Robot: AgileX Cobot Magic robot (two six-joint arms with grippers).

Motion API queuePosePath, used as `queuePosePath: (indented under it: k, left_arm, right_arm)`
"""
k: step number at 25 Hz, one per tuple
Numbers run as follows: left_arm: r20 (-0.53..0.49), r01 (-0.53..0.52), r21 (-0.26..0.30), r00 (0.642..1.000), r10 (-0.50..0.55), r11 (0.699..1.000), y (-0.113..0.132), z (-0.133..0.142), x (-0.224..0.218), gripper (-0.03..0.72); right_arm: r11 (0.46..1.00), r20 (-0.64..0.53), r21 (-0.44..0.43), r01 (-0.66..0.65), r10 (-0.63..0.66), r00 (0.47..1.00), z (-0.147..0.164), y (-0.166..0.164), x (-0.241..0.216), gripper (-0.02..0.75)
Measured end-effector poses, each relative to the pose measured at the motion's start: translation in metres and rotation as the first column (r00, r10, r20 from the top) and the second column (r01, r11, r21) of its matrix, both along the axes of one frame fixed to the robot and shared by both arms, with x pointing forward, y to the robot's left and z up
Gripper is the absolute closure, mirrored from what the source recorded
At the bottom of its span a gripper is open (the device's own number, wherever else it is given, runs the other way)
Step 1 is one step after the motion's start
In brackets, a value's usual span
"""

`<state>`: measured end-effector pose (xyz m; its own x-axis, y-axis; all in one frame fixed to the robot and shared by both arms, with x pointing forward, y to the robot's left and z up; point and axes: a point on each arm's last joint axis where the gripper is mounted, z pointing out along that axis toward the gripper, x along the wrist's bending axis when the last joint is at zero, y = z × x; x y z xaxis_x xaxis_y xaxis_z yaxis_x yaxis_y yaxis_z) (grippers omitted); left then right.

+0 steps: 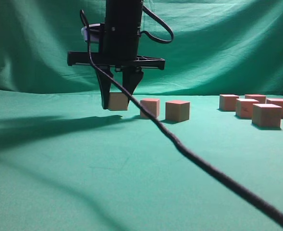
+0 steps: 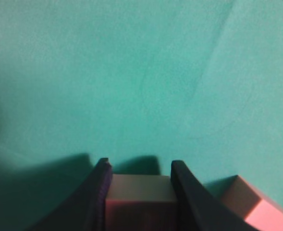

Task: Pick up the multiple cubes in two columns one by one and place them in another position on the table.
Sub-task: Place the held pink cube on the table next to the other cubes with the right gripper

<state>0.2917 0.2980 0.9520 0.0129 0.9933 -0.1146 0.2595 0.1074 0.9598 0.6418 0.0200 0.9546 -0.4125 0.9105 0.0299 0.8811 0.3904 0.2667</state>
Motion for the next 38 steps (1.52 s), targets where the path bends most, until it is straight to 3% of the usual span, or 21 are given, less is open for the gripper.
queuePosePath:
  k: [25,32,35,37,38]
  left_arm:
    - [0.000,0.000,0.000,1.000,0.000,1.000,0.000,0.000,0.000,0.688]
    - [0.000,0.000,0.000,1.000,0.000,1.000,0.000,0.000,0.000,0.688]
    - [0.000,0.000,0.000,1.000,0.000,1.000,0.000,0.000,0.000,0.688]
    - [0.000,0.000,0.000,1.000,0.000,1.000,0.000,0.000,0.000,0.688]
    - [0.000,0.000,0.000,1.000,0.000,1.000,0.000,0.000,0.000,0.688]
  right_arm:
    - [1.000,0.005,0.008,0.023,-0.023,1.000,-0.011,0.002,0.003,0.477]
    - [1.000,0.027,0.017,-0.003,0.002,1.000,-0.009,0.004,0.005,0.200]
    - [0.998,0.079,0.043,-0.036,0.033,0.996,0.007,0.007,0.009,0.205]
    - [0.995,0.139,0.082,-0.050,0.038,0.989,0.030,0.010,0.013,0.165]
    - [0.993,0.168,0.099,-0.058,0.041,0.985,0.044,0.011,0.014,0.184]
